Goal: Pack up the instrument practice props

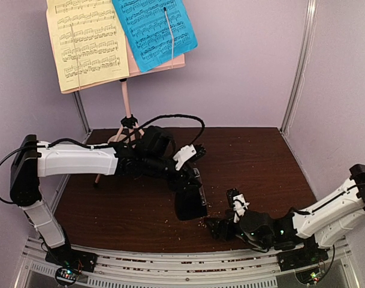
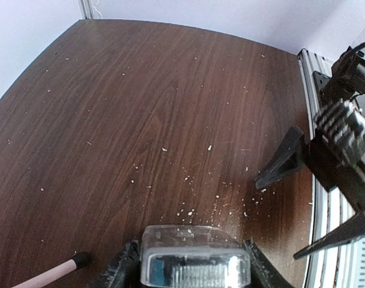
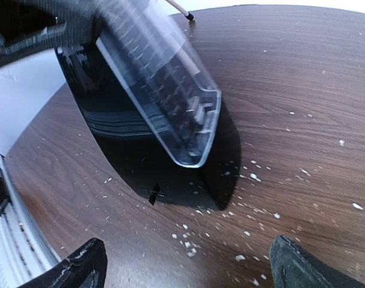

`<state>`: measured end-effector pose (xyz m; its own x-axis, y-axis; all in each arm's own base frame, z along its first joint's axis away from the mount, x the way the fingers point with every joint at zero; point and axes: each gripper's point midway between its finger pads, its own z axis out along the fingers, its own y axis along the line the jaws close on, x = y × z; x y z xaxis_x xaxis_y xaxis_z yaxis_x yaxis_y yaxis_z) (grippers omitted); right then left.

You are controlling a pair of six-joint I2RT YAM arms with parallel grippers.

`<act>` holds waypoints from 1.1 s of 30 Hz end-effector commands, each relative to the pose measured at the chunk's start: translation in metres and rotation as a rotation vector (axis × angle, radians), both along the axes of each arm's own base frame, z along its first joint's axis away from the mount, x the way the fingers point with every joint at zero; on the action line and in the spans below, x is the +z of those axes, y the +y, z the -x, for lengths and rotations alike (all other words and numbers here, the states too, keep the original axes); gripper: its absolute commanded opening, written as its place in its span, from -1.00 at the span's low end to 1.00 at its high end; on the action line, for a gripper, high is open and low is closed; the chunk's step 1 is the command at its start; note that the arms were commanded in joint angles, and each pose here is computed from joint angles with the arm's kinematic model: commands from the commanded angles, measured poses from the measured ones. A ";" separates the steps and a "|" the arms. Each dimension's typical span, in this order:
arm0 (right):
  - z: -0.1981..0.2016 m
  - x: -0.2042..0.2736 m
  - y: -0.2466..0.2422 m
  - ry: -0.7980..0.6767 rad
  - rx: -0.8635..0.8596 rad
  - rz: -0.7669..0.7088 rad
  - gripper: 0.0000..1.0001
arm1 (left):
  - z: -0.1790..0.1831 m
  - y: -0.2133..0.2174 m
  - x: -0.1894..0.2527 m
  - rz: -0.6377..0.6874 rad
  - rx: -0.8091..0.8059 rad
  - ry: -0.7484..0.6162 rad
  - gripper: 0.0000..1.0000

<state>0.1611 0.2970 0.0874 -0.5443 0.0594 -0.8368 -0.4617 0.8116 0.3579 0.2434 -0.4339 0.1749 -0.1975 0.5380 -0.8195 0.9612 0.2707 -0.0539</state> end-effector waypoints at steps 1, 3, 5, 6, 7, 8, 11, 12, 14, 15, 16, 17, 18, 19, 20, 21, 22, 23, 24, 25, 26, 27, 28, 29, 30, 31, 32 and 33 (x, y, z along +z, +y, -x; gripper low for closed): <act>-0.010 -0.003 0.025 -0.101 -0.025 0.058 0.94 | -0.011 0.002 -0.008 -0.013 0.021 0.008 -0.17; -0.011 -0.009 0.033 -0.118 -0.013 0.068 0.95 | -0.011 0.002 -0.011 -0.020 0.017 0.012 -0.17; -0.012 -0.014 0.038 -0.126 -0.016 0.082 0.95 | -0.012 0.001 -0.013 -0.026 0.016 0.015 -0.17; -0.013 -0.016 0.039 -0.131 -0.020 0.092 0.95 | -0.012 0.001 -0.013 -0.026 0.015 0.016 -0.18; -0.015 -0.017 0.040 -0.136 -0.030 0.102 0.95 | -0.011 0.001 -0.013 -0.025 0.013 0.017 -0.17; -0.016 -0.018 0.042 -0.140 -0.037 0.113 0.96 | -0.011 0.000 -0.013 -0.025 0.011 0.019 -0.17; -0.023 -0.020 0.046 -0.147 -0.076 0.146 0.98 | -0.010 0.000 -0.014 -0.024 0.004 0.027 -0.18; -0.024 -0.023 0.048 -0.146 -0.079 0.155 1.00 | -0.010 -0.001 -0.014 -0.023 0.002 0.030 -0.18; -0.025 -0.028 0.053 -0.140 -0.078 0.175 1.00 | -0.009 -0.001 -0.016 -0.029 0.000 0.036 -0.18; -0.025 -0.030 0.055 -0.136 -0.076 0.182 1.00 | -0.010 -0.001 -0.016 -0.029 0.001 0.036 -0.18; -0.025 -0.032 0.056 -0.133 -0.073 0.190 1.00 | -0.010 -0.001 -0.016 -0.030 0.000 0.036 -0.18; -0.025 -0.033 0.057 -0.129 -0.072 0.190 1.00 | -0.010 -0.001 -0.017 -0.032 -0.001 0.037 -0.18; -0.025 -0.035 0.058 -0.120 -0.066 0.196 1.00 | -0.010 -0.001 -0.017 -0.032 -0.002 0.037 -0.19; -0.027 -0.038 0.058 -0.109 -0.067 0.201 1.00 | -0.010 -0.001 -0.019 -0.035 -0.004 0.039 -0.18; -0.029 -0.040 0.058 -0.095 -0.073 0.200 1.00 | -0.011 0.000 -0.019 -0.037 -0.004 0.041 -0.19; -0.031 -0.043 0.057 -0.082 -0.079 0.204 1.00 | -0.012 0.000 -0.020 -0.039 -0.004 0.043 -0.19; -0.033 -0.045 0.057 -0.073 -0.083 0.203 1.00 | -0.014 0.001 -0.020 -0.042 -0.002 0.046 -0.19; -0.035 -0.044 0.057 -0.069 -0.086 0.200 1.00 | -0.017 0.003 -0.020 -0.042 0.000 0.048 -0.19; -0.035 -0.046 0.057 -0.067 -0.085 0.203 1.00 | -0.019 0.004 -0.020 -0.043 0.003 0.053 -0.19; -0.035 -0.046 0.056 -0.065 -0.087 0.206 1.00 | -0.021 0.006 -0.019 -0.040 0.004 0.060 -0.19; -0.036 -0.046 0.056 -0.064 -0.088 0.208 1.00 | -0.022 0.007 -0.017 -0.032 -0.005 0.071 -0.19; -0.036 -0.046 0.055 -0.063 -0.090 0.210 1.00 | -0.023 0.008 -0.017 -0.030 -0.011 0.083 -0.19; -0.037 -0.045 0.053 -0.064 -0.095 0.209 1.00 | -0.024 0.008 -0.016 -0.027 -0.017 0.094 -0.20; -0.038 -0.042 0.050 -0.066 -0.102 0.203 1.00 | -0.024 0.009 -0.016 -0.026 -0.023 0.104 -0.19; -0.038 -0.041 0.046 -0.066 -0.105 0.197 1.00 | -0.023 0.008 -0.015 -0.024 -0.028 0.110 -0.20; -0.038 -0.039 0.044 -0.070 -0.105 0.190 1.00 | -0.021 0.007 -0.015 -0.021 -0.035 0.117 -0.20; -0.037 -0.037 0.042 -0.074 -0.100 0.189 1.00 | -0.020 0.007 -0.015 -0.017 -0.039 0.126 -0.21; -0.037 -0.036 0.040 -0.079 -0.096 0.198 1.00 | -0.018 0.006 -0.015 -0.012 -0.042 0.139 -0.21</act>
